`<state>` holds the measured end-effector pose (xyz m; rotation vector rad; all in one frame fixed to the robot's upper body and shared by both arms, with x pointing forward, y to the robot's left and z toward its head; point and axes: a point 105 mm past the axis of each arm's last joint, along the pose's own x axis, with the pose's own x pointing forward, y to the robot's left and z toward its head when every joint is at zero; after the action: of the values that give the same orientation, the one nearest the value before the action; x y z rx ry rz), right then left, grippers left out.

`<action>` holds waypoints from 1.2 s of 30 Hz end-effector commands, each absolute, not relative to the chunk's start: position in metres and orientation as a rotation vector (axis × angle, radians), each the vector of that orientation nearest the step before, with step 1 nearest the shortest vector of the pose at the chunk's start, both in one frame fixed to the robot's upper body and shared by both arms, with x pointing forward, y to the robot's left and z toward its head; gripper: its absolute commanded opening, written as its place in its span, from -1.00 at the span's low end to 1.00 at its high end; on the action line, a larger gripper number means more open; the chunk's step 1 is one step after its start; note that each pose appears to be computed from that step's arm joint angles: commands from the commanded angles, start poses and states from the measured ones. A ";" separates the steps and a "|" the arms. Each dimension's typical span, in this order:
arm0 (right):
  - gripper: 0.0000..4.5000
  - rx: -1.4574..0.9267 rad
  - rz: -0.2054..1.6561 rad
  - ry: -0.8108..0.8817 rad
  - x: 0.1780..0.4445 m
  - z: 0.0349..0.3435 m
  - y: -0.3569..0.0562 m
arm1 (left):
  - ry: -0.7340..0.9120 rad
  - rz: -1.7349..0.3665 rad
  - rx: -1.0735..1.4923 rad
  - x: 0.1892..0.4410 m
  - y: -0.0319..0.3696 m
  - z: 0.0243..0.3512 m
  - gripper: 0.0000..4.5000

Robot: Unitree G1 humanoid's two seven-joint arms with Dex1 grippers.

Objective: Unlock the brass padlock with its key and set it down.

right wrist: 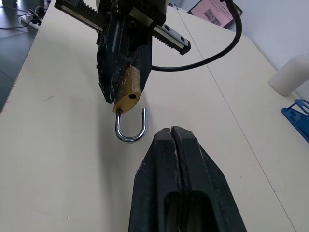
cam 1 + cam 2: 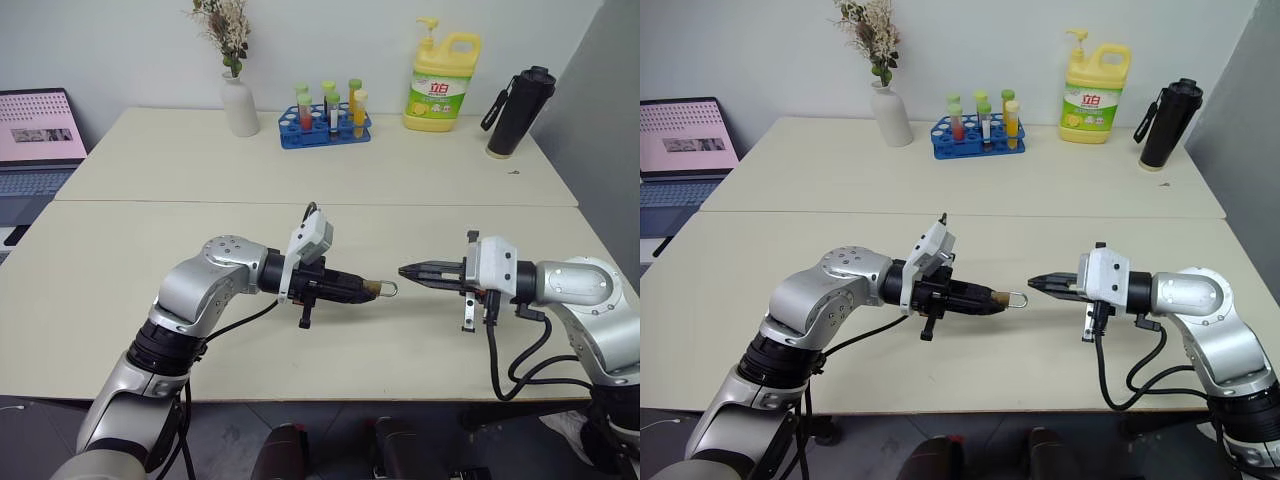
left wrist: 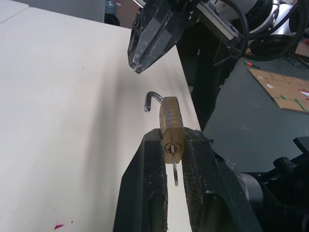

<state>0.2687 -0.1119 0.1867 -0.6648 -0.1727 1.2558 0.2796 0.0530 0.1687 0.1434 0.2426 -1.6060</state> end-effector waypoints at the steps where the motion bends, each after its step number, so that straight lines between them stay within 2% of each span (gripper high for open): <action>1: -1.00 -0.676 1.275 -0.204 0.263 0.192 -0.107 | 0.188 -1.611 0.171 0.279 0.052 0.178 -0.94; 36: -1.00 -0.685 1.398 -0.110 0.262 0.165 -0.104 | 0.194 -1.659 0.113 0.267 0.051 0.182 -0.94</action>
<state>0.2652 -0.1057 0.1598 -0.6666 -0.0780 1.3839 0.2712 0.0503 0.1690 0.1026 0.2514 -1.6427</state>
